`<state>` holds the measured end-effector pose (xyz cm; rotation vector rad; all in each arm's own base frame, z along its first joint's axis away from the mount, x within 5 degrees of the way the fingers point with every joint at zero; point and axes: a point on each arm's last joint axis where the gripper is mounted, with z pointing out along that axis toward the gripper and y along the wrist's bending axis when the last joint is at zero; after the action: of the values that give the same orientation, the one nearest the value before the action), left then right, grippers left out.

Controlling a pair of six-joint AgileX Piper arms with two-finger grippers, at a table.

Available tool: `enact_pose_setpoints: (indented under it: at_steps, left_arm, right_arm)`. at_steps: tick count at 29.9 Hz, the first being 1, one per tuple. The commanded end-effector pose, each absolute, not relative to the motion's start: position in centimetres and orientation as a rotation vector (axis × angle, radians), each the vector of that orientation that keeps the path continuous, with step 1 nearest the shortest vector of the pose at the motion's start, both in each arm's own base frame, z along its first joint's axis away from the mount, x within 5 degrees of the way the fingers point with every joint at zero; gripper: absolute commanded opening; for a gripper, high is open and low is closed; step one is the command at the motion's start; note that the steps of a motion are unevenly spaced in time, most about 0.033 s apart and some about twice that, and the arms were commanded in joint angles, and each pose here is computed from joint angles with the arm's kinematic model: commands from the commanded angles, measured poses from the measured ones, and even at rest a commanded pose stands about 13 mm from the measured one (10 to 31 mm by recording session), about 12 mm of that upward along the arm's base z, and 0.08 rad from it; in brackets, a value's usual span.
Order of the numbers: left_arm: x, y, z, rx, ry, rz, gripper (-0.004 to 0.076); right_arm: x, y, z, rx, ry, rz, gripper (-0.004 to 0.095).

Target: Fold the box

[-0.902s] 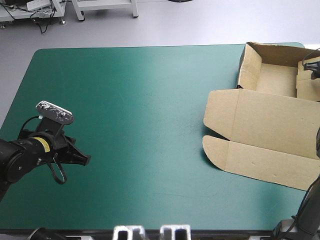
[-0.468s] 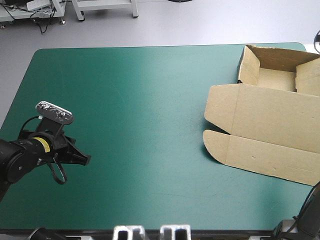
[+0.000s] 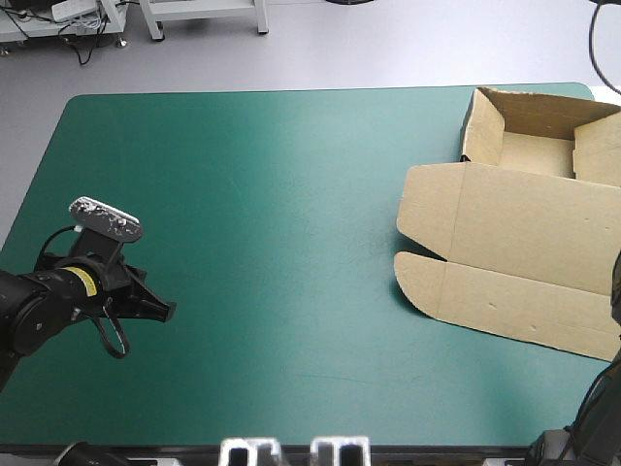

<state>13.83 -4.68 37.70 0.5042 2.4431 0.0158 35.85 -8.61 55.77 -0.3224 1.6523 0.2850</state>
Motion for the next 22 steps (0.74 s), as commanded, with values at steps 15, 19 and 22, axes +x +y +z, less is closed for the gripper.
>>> enact_pose_setpoints:
  at_steps: [15, 19, 22]
  left_arm:
    - [13.9, -4.6, 38.8, 0.492, 2.369, 0.021, -0.0010]
    - [13.9, -4.6, 38.8, 0.481, 2.370, 0.025, -0.0010]
    - [13.9, -4.5, 38.8, 0.488, 2.366, 0.032, -0.0010]
  right_arm:
    - [35.6, 14.3, 51.4, -0.805, 1.930, -0.040, -0.0023]
    - [35.1, 15.2, 48.7, -0.800, 2.073, -0.127, -0.0024]
    - [33.7, 15.2, 47.2, -0.847, 2.151, -0.061, -0.0024]
